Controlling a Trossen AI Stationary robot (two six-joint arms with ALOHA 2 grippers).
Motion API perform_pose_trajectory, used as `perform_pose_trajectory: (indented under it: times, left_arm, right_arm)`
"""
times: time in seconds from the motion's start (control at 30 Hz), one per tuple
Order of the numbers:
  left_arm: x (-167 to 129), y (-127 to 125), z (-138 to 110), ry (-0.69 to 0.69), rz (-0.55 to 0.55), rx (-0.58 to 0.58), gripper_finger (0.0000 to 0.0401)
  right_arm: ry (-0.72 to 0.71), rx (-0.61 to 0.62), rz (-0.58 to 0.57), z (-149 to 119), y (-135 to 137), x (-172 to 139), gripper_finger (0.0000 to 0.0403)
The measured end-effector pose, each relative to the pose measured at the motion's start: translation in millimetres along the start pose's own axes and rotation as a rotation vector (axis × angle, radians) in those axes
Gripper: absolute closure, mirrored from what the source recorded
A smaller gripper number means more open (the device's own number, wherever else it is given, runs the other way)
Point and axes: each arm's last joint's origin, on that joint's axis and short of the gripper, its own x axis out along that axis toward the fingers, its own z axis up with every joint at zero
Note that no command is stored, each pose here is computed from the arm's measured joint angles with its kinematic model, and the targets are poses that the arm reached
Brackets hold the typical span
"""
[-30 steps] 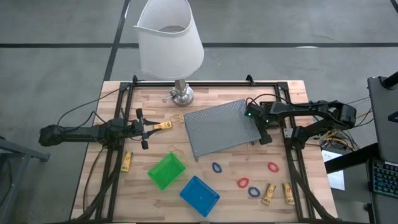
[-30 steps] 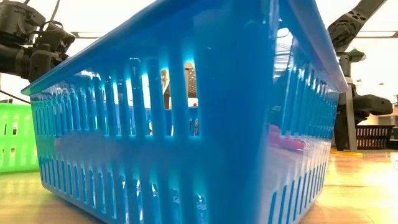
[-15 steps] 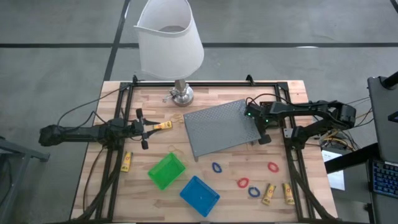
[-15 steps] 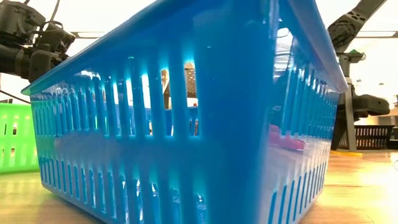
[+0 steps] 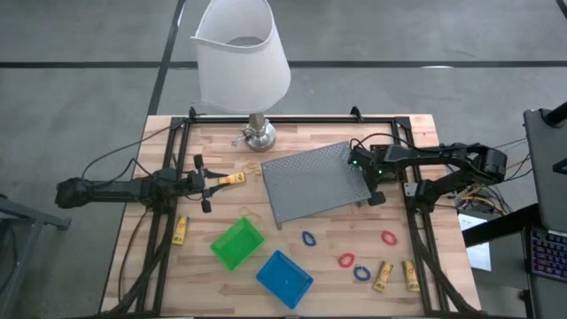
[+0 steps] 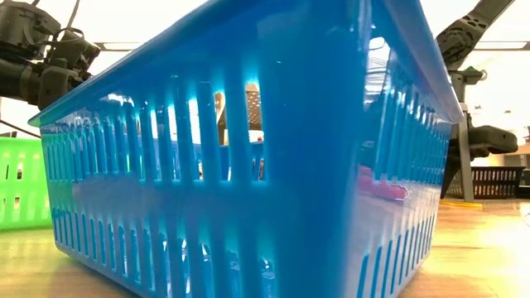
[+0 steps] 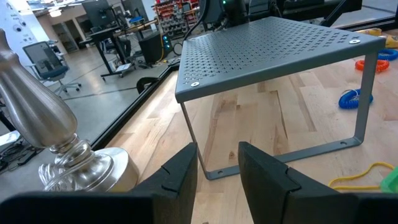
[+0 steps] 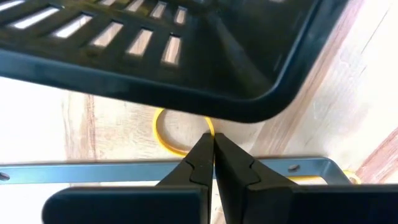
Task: Pick & Place Office Desk Supplies
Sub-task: Put the yellow rubber band into the black basket
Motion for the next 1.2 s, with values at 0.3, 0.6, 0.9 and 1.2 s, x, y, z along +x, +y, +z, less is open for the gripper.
perform_pose_trajectory:
  times: [0.3,0.6,0.9,1.2]
  left_arm:
    - [0.0,0.0,0.0,0.0,0.0,0.0,0.0283]
    - [0.0,0.1,0.1,0.0,0.0,0.0,0.0283]
    - [0.0,0.0,0.0,0.0,0.0,0.0,0.0283]
    - [0.0,0.0,0.0,0.0,0.0,0.0,0.0283]
  right_arm:
    - [0.023,-0.017,0.02,1.6,-2.7,-8.1,0.0394]
    - [0.029,-0.03,0.077,4.7,-5.5,-20.2,0.0394]
    - [0.051,-0.033,0.157,7.5,-8.1,-33.8,0.0394]
    - [0.086,-0.036,0.256,14.0,-14.1,-53.6,0.0394]
